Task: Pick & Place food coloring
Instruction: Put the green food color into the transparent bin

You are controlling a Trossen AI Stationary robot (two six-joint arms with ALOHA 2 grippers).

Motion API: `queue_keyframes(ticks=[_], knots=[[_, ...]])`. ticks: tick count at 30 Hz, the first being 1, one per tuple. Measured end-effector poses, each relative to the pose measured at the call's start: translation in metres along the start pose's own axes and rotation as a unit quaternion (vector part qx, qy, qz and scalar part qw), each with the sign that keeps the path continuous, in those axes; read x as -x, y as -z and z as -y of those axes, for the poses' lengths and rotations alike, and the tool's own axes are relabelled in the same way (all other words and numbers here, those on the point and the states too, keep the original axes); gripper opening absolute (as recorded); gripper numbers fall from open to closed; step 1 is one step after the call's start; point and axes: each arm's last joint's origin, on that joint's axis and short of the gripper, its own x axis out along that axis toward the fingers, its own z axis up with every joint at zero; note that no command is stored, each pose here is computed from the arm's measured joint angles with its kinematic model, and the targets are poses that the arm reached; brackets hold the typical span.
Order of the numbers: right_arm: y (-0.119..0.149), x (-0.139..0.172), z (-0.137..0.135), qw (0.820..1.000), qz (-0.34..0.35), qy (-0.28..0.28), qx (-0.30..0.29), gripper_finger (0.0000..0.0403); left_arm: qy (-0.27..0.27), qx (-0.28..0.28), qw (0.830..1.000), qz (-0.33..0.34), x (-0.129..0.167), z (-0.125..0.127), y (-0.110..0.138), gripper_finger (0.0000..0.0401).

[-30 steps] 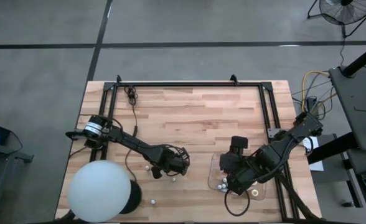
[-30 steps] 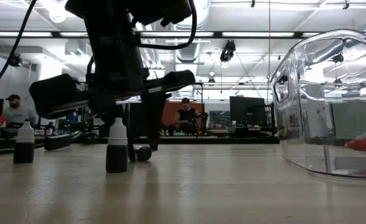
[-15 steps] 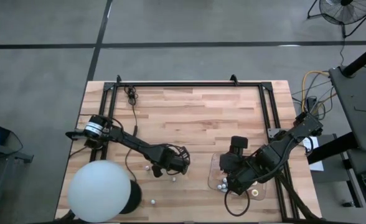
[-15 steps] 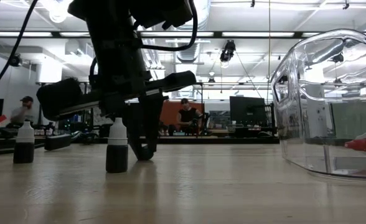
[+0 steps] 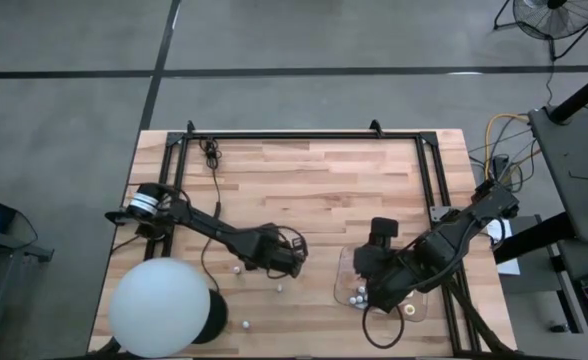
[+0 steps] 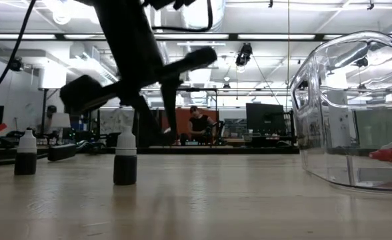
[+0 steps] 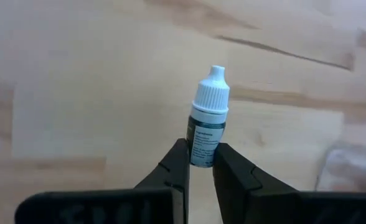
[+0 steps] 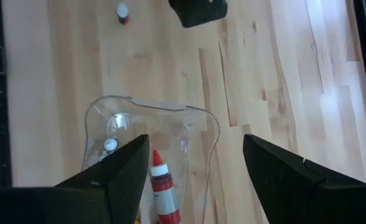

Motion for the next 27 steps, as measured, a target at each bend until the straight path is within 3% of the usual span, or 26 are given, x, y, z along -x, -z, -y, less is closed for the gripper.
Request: queue_keyframes(ticks=[7, 14, 20, 27], knots=[[-0.012, 0.038, 0.012, 0.998, 0.044, -0.040, -0.004, 0.0251, 0.050, -0.141, 0.989, 0.016, 0.026, 0.009, -0.008, 0.0026], [-0.026, 0.077, 0.035, 0.987, 0.078, -0.137, -0.024, 0.0251, 0.123, -0.267, 0.955, 0.047, 0.070, 0.020, -0.023, 0.0025], [-0.036, 0.095, 0.062, 0.980, 0.114, -0.154, -0.051, 0.0251, 0.225, -0.362, 0.900, 0.091, 0.118, 0.032, -0.038, 0.0025], [-0.052, 0.082, 0.088, 0.980, 0.110, -0.141, -0.091, 0.0251, 0.306, -0.432, 0.836, 0.141, 0.172, 0.049, -0.056, 0.0025]])
